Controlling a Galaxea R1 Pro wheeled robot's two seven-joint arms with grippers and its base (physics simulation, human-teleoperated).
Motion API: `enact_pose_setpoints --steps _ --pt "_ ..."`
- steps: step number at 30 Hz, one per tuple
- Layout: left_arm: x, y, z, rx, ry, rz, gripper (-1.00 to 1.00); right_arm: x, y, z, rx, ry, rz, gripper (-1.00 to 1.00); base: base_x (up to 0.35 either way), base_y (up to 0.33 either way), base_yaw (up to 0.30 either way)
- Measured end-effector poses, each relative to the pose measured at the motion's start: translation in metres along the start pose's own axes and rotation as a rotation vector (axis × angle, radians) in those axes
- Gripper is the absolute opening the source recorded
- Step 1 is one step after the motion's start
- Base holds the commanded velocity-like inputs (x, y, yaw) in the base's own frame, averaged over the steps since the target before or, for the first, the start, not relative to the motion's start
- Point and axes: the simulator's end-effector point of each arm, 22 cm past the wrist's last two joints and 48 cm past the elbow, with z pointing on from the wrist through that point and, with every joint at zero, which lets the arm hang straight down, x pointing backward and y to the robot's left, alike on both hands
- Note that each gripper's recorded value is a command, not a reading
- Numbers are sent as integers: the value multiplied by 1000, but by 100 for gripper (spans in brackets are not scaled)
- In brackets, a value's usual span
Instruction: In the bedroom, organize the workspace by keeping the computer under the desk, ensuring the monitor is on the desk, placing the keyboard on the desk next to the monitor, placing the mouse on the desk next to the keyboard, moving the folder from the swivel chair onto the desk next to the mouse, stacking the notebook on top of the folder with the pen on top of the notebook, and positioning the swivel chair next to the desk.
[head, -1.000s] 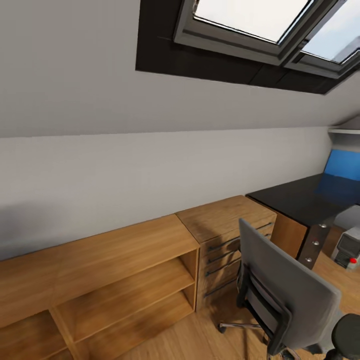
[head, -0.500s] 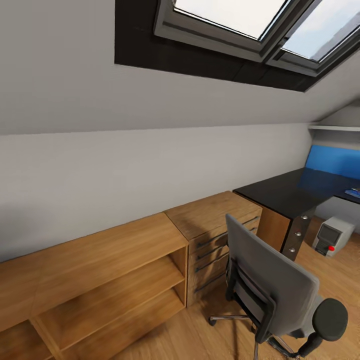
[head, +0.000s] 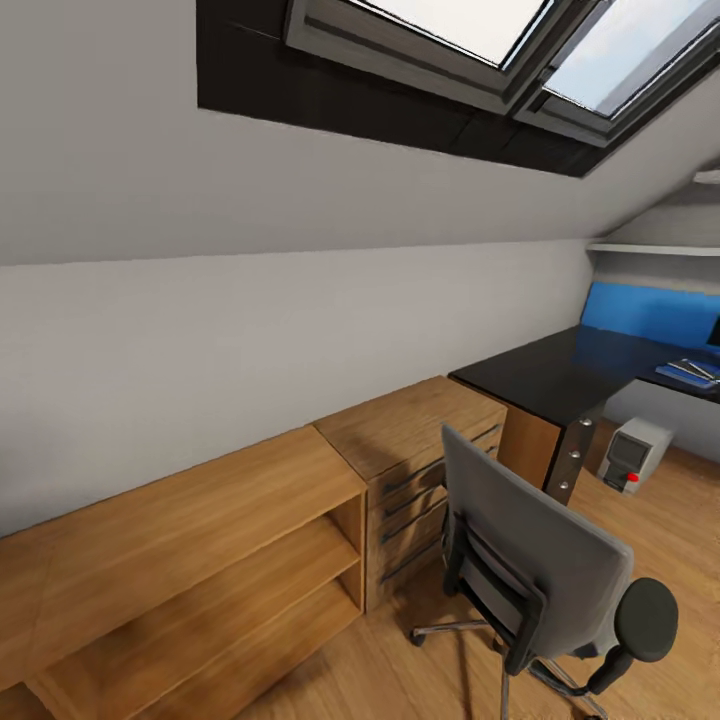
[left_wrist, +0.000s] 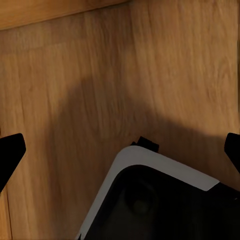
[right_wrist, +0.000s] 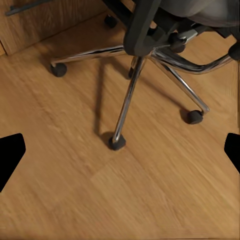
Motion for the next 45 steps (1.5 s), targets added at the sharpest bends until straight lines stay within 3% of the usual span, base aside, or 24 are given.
enact_pose_setpoints --steps 26,45 --pt "-5 -2 0 5 -13 -5 100 -7 0 1 -1 -19 0 100 5 10 -284" --pt "-8 -3 1 8 -20 -7 100 -10 0 1 -2 -26 2 100 111 143 -282"
